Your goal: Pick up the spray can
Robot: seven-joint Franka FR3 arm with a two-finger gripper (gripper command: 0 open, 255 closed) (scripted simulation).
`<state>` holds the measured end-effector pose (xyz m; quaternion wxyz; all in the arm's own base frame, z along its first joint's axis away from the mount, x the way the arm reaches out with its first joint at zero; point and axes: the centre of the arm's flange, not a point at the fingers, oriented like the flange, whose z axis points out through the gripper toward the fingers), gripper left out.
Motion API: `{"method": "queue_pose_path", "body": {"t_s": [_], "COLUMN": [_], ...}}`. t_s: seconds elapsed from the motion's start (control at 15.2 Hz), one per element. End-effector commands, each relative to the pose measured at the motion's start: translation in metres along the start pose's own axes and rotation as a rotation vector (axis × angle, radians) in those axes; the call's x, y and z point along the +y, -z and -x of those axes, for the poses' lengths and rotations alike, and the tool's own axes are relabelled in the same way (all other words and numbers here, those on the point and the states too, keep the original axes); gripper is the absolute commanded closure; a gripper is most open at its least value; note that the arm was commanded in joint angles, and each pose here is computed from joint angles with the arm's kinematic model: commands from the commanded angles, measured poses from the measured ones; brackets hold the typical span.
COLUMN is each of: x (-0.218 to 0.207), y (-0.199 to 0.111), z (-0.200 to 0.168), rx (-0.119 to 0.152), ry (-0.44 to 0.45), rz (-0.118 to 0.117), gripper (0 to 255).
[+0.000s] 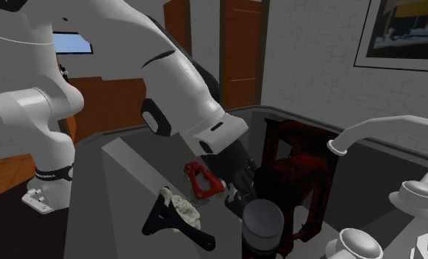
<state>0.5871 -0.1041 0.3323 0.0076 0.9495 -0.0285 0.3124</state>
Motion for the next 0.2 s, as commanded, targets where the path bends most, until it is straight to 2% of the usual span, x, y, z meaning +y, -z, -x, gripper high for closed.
{"method": "queue_pose_path", "body": {"t_s": [0.0,0.13], "x": [-0.0059,-0.006], "y": [0.0127,0.0134], "z": [-0.0154,-0.0158], "rx": [0.025,0.025], "ry": [0.012,0.012], "rz": [-0.003,-0.003], "gripper": [255,255]}}
